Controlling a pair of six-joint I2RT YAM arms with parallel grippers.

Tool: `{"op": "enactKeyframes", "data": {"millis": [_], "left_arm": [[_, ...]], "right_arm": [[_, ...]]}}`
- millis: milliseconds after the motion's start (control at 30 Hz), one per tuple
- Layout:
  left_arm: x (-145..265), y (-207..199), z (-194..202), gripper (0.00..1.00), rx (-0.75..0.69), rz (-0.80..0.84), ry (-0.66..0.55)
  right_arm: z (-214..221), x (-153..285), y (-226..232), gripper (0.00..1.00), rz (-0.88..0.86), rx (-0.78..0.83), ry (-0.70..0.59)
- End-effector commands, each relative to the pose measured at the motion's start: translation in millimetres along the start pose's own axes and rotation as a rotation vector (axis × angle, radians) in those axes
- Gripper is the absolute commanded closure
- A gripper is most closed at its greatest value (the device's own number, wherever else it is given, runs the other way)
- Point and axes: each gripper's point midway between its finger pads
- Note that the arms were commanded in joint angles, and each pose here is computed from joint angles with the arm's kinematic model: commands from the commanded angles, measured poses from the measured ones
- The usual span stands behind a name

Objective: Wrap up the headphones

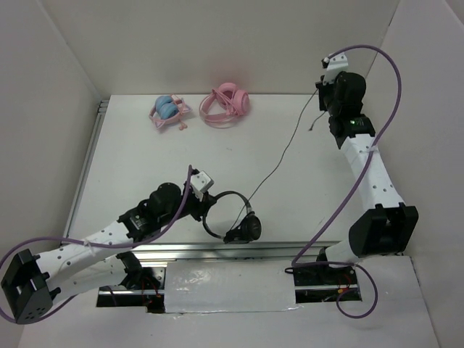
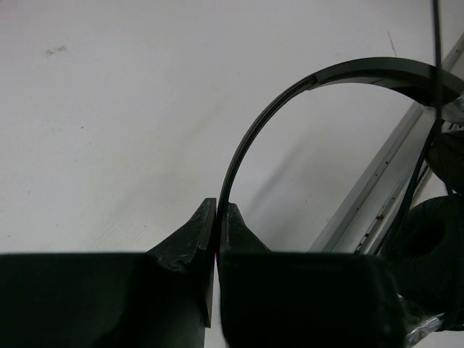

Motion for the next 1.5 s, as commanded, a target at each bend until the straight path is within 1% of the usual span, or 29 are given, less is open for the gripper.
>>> {"op": "enactKeyframes", "data": {"millis": [0,67,267,300,367,400,533,567,633,667,700,767,800,900,933,967,1000,1033,1067,1100,1133,1200,1233,1267,1300,1333,1400,1433,1467], "left_arm": [[4,27,-64,1.0,0.062,-0.119,-0.16],[8,46,-80,1.0,0.089,-0.182,-0.185],[41,91,-147,1.0,0.169,-0.281,-0.306],[51,97,-165,1.0,0.176,-0.291,-0.349],[64,116,-181,1.0,0.238,-0.338,-0.383],[76,126,-201,1.0,0.255,-0.366,-0.418],[94,177,-229,1.0,0.434,-0.527,-0.465],[109,189,-250,1.0,0.452,-0.569,-0.518],[111,214,-250,1.0,0.523,-0.637,-0.508],[124,221,-271,1.0,0.541,-0.652,-0.56],[120,236,-265,1.0,0.586,-0.678,-0.537],[131,248,-282,1.0,0.623,-0.697,-0.577],[129,261,-276,1.0,0.669,-0.73,-0.57],[133,282,-278,1.0,0.728,-0.773,-0.568],[134,288,-278,1.0,0.728,-0.799,-0.57],[140,294,-281,1.0,0.725,-0.832,-0.584],[137,304,-270,1.0,0.734,-0.888,-0.558],[147,318,-261,1.0,0.746,-1.003,-0.563],[146,329,-249,1.0,0.744,-1.073,-0.535],[150,338,-242,1.0,0.739,-1.138,-0.523],[160,349,-228,1.0,0.745,-1.26,-0.505],[158,365,-205,1.0,0.711,-1.381,-0.432],[159,371,-194,1.0,0.7,-1.446,-0.407],[167,376,-178,1.0,0.692,-1.541,-0.358],[162,387,-158,1.0,0.692,-1.581,-0.296],[161,391,-148,1.0,0.695,-1.597,-0.264],[148,396,-123,1.0,0.67,-1.597,-0.211],[138,393,-99,1.0,0.663,-1.599,-0.157],[129,393,-98,1.0,0.647,-1.569,-0.164]], "right_arm": [[13,-5,39,1.0,-0.166,-0.167,-0.018],[46,-15,53,1.0,-0.219,-0.244,0.051],[101,-52,74,1.0,-0.237,-0.368,0.187],[104,-57,80,1.0,-0.246,-0.391,0.197],[127,-67,94,1.0,-0.277,-0.411,0.255],[132,-66,112,1.0,-0.331,-0.441,0.273],[157,-57,165,1.0,-0.463,-0.503,0.311],[156,-55,174,1.0,-0.481,-0.511,0.296],[173,-39,203,1.0,-0.534,-0.533,0.339],[171,-35,215,1.0,-0.568,-0.542,0.325],[183,-21,236,1.0,-0.616,-0.539,0.361],[191,-6,261,1.0,-0.669,-0.542,0.389],[201,10,285,1.0,-0.713,-0.522,0.418],[214,34,317,1.0,-0.77,-0.479,0.443],[218,52,337,1.0,-0.81,-0.455,0.457],[223,58,342,1.0,-0.802,-0.428,0.461],[232,69,346,1.0,-0.802,-0.411,0.478],[228,79,349,1.0,-0.81,-0.403,0.471],[243,99,355,1.0,-0.821,-0.374,0.499],[243,109,356,1.0,-0.825,-0.367,0.496],[229,123,354,1.0,-0.836,-0.366,0.466],[248,149,345,1.0,-0.793,-0.316,0.489],[229,163,338,1.0,-0.796,-0.325,0.446],[241,176,328,1.0,-0.778,-0.294,0.474],[239,196,331,1.0,-0.808,-0.274,0.47],[218,200,318,1.0,-0.765,-0.278,0.39],[211,221,311,1.0,-0.752,-0.24,0.367],[188,221,300,1.0,-0.711,-0.239,0.284],[179,225,295,1.0,-0.689,-0.233,0.273]]}}
Point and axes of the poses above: each gripper's point midway between its finger pads, its own x axis back along the fingers, its own y axis along the line the jaws close on, z = x × y, and after that the axes turned 15 degrees about -x, right-handed
